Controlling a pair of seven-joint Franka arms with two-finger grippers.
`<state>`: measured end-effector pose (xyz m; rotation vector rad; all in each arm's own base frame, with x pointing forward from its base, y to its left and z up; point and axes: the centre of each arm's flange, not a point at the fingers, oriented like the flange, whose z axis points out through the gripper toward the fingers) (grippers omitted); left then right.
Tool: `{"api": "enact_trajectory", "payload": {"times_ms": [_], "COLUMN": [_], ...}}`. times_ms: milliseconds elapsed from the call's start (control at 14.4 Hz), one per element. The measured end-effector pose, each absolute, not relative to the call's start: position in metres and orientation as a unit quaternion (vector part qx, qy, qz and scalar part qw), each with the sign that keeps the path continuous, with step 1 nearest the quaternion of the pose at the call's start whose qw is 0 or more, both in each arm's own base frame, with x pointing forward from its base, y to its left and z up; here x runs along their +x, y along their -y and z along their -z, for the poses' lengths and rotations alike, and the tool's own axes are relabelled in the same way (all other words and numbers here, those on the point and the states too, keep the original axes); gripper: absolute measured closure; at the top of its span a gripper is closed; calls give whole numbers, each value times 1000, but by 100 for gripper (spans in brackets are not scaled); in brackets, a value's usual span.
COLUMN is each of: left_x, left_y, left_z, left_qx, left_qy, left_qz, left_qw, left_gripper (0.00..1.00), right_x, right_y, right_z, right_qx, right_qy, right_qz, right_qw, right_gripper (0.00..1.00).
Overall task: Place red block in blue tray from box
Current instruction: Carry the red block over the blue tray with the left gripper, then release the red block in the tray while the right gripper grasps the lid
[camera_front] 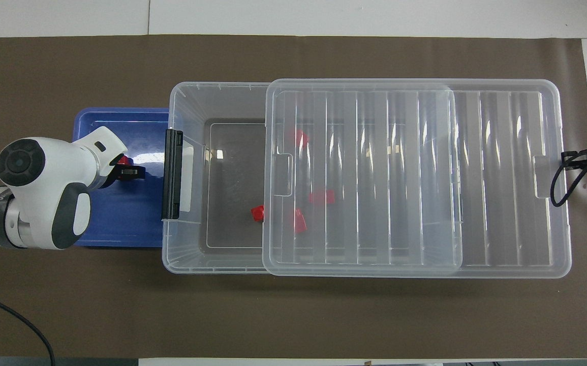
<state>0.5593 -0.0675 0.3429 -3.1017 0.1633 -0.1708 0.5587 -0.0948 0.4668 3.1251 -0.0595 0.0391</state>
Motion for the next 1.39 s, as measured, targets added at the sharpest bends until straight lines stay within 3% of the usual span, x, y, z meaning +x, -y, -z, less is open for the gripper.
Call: {"api": "enact_trajectory", "payload": {"times_ms": [763,971,1388], "left_x": [560,558,555], "left_y": [70,70,48], "left_z": [-528,-563,-594], "left_qx": [-999,-999,-1000], "left_qy": [-41,-36,-12], "left_qz": [4,2,-11], "left_qw": [27,17,1], "left_gripper": [0,0,0], "right_x": [565,566,566], "right_y": [35,23,-4], "right_z": [-466,-466,-466], "right_qx": [998,998,997], "right_qy": [54,65,77], "right_qz": [-12,-12,-13], "right_qw": [6,6,5], "right_gripper": [99,99,99]}}
